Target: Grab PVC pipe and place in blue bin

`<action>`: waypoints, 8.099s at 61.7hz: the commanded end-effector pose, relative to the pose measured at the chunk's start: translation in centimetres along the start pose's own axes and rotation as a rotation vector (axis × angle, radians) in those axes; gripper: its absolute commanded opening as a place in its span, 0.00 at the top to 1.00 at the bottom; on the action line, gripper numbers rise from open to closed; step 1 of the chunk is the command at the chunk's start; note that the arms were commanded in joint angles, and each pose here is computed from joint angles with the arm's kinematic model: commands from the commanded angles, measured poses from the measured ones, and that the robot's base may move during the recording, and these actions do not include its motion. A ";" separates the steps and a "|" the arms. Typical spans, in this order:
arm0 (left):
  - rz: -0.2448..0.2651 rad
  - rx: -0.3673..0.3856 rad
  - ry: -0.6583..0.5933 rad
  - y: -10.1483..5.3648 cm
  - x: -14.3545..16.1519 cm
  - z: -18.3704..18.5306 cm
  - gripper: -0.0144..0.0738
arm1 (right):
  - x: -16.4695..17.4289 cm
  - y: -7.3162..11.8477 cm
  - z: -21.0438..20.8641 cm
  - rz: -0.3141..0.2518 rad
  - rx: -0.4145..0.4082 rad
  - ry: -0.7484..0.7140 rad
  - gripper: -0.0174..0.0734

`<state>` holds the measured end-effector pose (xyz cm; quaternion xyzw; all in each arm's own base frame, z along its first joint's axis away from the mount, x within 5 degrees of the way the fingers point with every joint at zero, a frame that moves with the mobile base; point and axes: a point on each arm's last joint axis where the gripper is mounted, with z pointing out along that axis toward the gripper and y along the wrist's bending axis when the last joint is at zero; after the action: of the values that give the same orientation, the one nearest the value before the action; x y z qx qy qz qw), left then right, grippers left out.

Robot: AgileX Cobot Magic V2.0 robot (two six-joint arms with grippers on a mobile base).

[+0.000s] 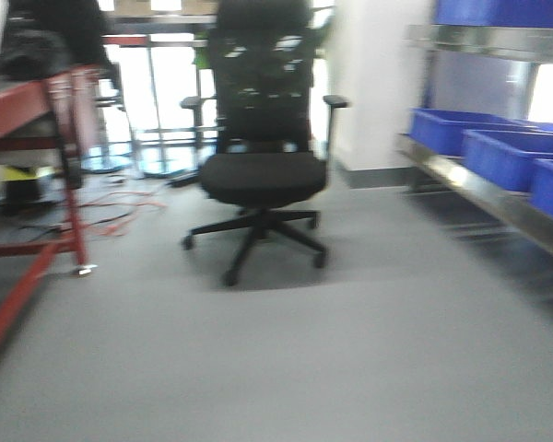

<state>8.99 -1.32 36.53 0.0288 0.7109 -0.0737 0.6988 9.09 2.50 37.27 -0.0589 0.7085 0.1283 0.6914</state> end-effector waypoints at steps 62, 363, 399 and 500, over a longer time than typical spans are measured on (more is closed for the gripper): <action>-0.012 0.005 -0.033 0.0 -0.3 -0.1 0.96 | -0.2 0.0 -0.1 -0.012 -0.005 -0.028 0.99; 0.058 -0.012 -0.303 0.0 -2.7 -0.5 0.96 | -1.2 0.3 -0.2 -0.012 -0.034 -0.135 0.99; 0.058 -0.013 -0.263 0.0 -2.4 -0.4 0.96 | -1.3 0.3 -0.2 -0.012 -0.038 -0.146 0.99; -0.153 0.378 0.306 -12.2 -9.2 26.6 0.96 | -6.5 9.8 22.4 0.046 -0.200 0.355 0.99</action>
<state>32.98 -16.06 46.04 0.1223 0.7879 -0.2410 0.5534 27.74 16.69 44.79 -0.1319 0.8019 0.2012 0.5469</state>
